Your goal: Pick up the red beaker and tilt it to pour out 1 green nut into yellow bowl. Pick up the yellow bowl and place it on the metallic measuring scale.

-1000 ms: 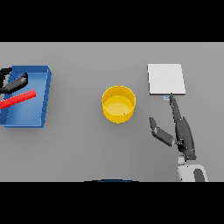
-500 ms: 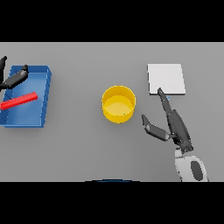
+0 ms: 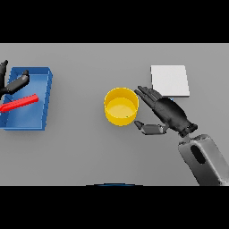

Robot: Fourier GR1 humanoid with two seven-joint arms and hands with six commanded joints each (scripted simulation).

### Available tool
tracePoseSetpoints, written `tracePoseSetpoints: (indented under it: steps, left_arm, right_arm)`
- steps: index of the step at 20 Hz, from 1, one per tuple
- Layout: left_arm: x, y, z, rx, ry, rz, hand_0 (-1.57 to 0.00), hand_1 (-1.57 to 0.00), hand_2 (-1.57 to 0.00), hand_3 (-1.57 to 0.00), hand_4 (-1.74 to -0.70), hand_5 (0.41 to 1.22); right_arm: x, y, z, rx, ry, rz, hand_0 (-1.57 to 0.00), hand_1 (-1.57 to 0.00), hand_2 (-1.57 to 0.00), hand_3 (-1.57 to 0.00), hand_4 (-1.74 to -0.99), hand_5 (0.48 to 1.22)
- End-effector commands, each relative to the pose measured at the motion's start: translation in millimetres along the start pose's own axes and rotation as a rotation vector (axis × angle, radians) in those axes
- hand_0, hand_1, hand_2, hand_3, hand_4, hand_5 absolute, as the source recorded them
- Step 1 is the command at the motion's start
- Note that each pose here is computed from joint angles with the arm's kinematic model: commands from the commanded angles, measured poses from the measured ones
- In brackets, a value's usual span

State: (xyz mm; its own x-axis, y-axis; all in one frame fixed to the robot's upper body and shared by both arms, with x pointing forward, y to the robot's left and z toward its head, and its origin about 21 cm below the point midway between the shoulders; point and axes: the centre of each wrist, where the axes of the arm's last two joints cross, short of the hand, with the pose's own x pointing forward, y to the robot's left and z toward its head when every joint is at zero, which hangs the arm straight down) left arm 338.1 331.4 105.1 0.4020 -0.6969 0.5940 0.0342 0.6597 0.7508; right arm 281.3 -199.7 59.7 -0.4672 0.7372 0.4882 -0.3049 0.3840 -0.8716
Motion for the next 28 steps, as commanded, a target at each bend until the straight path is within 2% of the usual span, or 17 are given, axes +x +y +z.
tracePoseSetpoints:
  steps: [1,5,8,10,14,16,23,28]
  left_arm:
    - [3.0,4.2,-2.8,0.004,0.003,0.004,0.0,0.0,0.0,0.0,-0.79,0.716]
    - [8.2,-0.4,-4.3,-0.007,-0.015,0.002,0.0,0.0,0.0,0.0,-0.8,0.723]
    - [5.2,-1.9,-5.4,-0.008,-0.003,-0.005,0.0,0.0,0.0,0.0,-0.8,0.72]
    - [8.3,0.6,-4.2,-0.01,-0.016,-0.001,0.0,0.0,0.0,0.0,-0.8,0.717]
    - [10.5,6.1,-4.1,-0.007,-0.004,-0.007,0.0,0.0,0.0,0.0,-0.79,0.723]
    - [6.9,4.4,-3.9,-0.018,-0.011,-0.012,0.0,0.0,0.0,0.0,-0.8,0.729]
    - [4.0,3.1,-3.8,-0.007,-0.01,-0.012,0.0,0.0,0.0,0.0,-0.8,0.737]
    - [6.8,7.1,-5.5,-0.005,-0.007,-0.015,0.0,0.0,0.0,0.0,-0.79,0.731]
  right_arm:
    - [4.4,-3.2,-7.5,0.03,-0.022,0.041,0.0,0.0,0.0,0.0,-1.276,0.666]
    - [10.8,-9.3,-26.8,0.142,-0.079,0.136,0.0,0.0,0.0,0.0,-1.273,0.656]
    - [13.6,-2.2,-44.3,0.231,-0.106,0.192,0.0,0.0,0.0,0.0,-1.276,0.67]
    - [14.2,-9.0,-54.4,0.275,-0.129,0.226,0.0,0.0,0.0,0.0,-1.269,0.683]
    - [13.3,-4.4,-70.9,0.359,-0.153,0.241,0.0,0.0,0.0,0.0,-1.246,0.686]
    - [13.3,6.7,-74.3,0.402,-0.152,0.241,0.0,0.0,0.0,0.0,-1.243,0.682]
    - [13.3,14.8,-85.3,0.507,-0.121,0.296,0.0,0.0,0.0,0.0,-1.3,0.671]
    - [18.2,20.0,-94.9,0.552,-0.109,0.338,0.0,0.0,0.0,0.0,-1.304,0.713]
